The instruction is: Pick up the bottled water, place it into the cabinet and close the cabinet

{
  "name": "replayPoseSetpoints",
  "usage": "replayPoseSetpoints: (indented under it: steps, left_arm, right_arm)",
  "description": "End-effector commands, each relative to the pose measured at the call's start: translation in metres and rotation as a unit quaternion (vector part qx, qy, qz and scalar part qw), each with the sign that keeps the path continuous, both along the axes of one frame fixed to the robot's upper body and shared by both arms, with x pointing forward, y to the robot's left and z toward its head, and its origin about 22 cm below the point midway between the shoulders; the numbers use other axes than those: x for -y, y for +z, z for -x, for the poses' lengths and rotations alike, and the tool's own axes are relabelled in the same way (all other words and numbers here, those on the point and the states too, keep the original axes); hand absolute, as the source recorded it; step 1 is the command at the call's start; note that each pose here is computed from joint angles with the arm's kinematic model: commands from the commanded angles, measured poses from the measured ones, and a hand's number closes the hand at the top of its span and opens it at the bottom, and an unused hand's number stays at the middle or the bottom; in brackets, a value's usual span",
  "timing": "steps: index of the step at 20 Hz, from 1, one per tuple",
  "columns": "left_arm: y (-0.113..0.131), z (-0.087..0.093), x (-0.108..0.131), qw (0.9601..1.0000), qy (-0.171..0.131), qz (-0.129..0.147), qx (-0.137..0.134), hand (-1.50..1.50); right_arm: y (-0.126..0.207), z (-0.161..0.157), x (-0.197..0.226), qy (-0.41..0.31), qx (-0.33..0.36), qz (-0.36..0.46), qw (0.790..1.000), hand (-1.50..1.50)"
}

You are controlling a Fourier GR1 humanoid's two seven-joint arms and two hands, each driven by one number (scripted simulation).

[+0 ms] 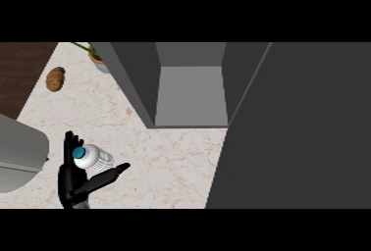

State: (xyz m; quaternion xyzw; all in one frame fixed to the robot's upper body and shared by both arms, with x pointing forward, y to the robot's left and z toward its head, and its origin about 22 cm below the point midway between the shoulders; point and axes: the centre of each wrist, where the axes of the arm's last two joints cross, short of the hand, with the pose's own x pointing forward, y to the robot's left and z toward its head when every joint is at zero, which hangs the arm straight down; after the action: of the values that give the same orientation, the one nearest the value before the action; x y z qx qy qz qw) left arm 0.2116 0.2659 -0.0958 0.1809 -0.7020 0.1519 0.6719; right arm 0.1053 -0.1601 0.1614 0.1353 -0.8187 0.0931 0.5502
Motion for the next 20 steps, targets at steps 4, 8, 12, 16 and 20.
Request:
replayPoseSetpoints:
  steps: [4,8,12,16,20]
  left_arm:
    - [-0.025,-0.001,0.006,0.9999,0.012,-0.006,0.001,-1.50]
    - [-0.034,0.023,-0.022,0.9997,0.023,-0.002,0.002,-1.50]
    - [-0.044,0.011,-0.001,0.9997,0.011,0.021,0.004,-1.50]
    - [-0.052,0.009,-0.012,0.9991,0.008,0.032,0.026,-1.50]
    - [-0.060,0.021,-0.006,0.9981,-0.008,0.049,0.038,-1.50]
  right_arm:
    - [0.012,0.016,0.014,-0.016,0.033,0.005,0.999,-1.50]
    - [0.016,0.019,0.001,-0.015,0.027,0.011,0.999,-1.50]
    - [0.021,0.018,0.005,-0.011,0.025,0.001,1.000,-1.50]
    - [0.022,0.024,0.005,-0.008,0.031,0.002,0.999,-1.50]
    - [0.025,0.021,0.012,-0.022,0.025,-0.001,0.999,-1.50]
